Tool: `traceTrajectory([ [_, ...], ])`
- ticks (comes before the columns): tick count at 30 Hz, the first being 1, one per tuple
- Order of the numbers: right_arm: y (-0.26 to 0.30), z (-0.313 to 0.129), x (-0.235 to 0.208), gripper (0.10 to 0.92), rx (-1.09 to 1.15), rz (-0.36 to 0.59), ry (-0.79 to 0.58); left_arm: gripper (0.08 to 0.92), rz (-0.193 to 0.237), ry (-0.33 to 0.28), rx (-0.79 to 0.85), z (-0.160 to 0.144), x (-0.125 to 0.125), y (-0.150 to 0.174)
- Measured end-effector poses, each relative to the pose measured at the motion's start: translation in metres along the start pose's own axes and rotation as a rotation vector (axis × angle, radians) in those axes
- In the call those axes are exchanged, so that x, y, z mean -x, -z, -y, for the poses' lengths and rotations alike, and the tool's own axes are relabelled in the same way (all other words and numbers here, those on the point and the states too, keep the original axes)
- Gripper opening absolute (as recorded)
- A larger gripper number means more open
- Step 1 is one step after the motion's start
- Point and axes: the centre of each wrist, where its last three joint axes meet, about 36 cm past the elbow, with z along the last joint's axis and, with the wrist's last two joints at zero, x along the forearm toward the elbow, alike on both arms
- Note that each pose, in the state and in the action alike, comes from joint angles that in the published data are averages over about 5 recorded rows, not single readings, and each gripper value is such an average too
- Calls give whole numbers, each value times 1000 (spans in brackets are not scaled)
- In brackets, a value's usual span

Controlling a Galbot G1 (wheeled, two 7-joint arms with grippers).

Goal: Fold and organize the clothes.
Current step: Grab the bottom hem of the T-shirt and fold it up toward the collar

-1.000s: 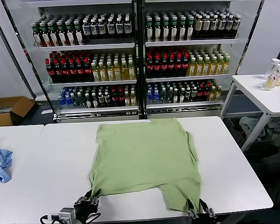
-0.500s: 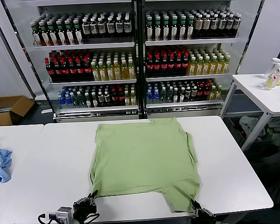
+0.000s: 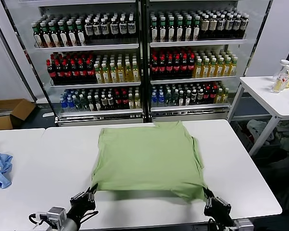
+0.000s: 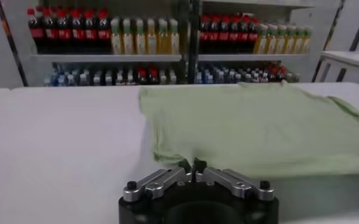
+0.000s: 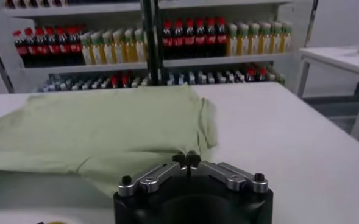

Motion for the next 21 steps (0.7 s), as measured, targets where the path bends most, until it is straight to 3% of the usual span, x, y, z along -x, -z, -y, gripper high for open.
traceTrajectory([
  [9,17,15,40,106,-31,64,13,86,39,-22,31,-13,17,12],
  [21,27,31,87,106,-55,112,-5,86,79,-9,53,-33,53,23],
])
